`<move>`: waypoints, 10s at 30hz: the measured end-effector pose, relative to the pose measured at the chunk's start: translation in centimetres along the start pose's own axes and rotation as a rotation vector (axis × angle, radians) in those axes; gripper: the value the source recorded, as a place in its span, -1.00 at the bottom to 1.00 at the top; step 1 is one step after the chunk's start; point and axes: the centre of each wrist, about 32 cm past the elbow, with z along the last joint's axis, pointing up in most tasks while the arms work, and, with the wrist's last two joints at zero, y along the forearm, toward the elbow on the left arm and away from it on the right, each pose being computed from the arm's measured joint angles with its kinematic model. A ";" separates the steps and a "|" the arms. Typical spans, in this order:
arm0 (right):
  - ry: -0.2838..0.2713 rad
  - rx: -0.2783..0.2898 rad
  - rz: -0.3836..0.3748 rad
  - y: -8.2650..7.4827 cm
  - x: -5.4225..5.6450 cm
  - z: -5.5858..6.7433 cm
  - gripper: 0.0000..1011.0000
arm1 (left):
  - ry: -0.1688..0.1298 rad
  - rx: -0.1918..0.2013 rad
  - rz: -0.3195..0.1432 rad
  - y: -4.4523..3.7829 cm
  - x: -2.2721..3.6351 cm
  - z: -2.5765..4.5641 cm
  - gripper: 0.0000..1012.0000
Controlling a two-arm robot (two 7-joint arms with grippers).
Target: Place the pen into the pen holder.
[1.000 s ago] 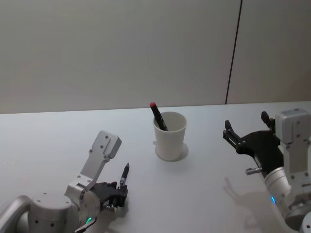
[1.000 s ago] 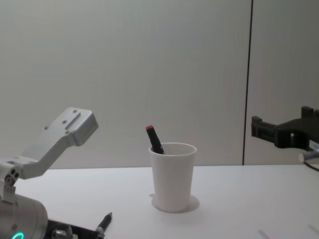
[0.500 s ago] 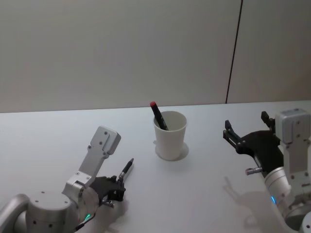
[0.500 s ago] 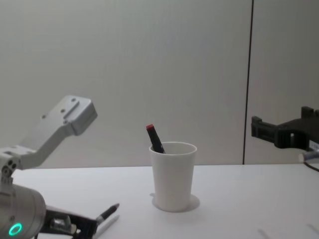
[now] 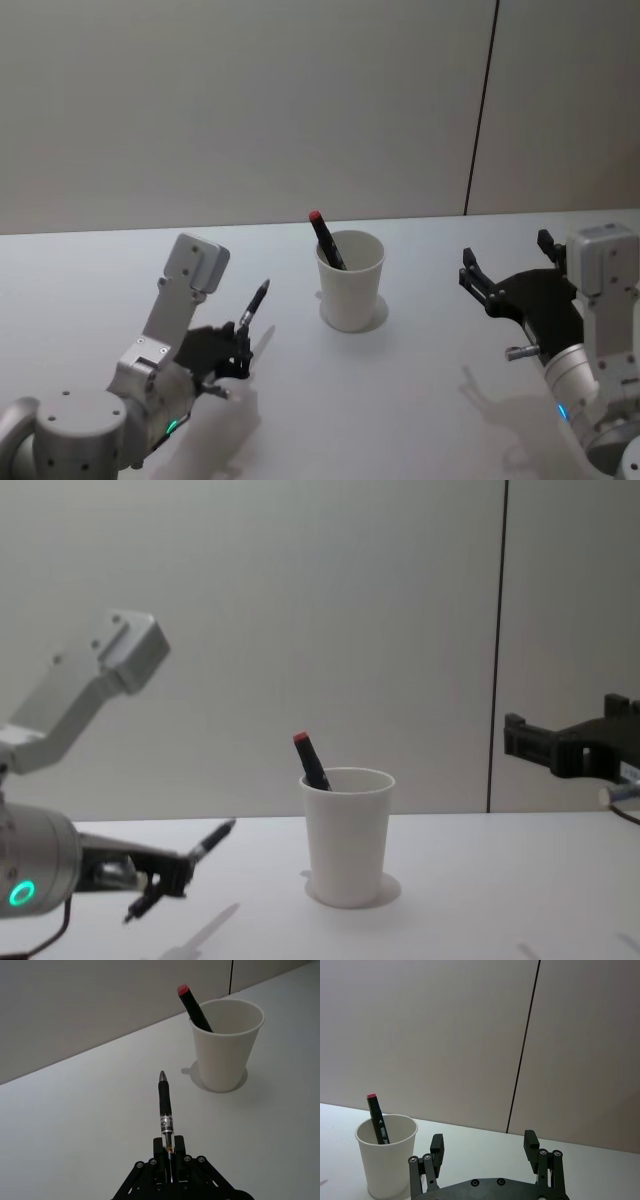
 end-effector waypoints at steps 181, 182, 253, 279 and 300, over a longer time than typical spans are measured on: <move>0.339 0.316 0.671 -2.9 4.0 1.6 0.98 | -0.199 -0.966 -0.808 -6.06 4.39 -2.17 -0.73; 0.343 0.318 0.672 -2.8 4.0 1.6 0.98 | -0.199 -0.966 -0.808 -6.06 4.39 -2.17 -0.73; 0.477 0.322 0.718 0.8 0.4 1.1 -0.73 | -0.200 -0.966 -0.808 -6.06 4.39 -2.17 -0.74; 0.477 0.328 0.712 0.6 0.4 1.1 -0.73 | -0.199 -0.966 -0.807 -6.06 4.39 -2.17 -0.20; 0.474 0.336 0.709 0.6 0.5 1.0 -0.73 | -0.199 -0.966 -0.808 -6.06 4.39 -2.17 0.98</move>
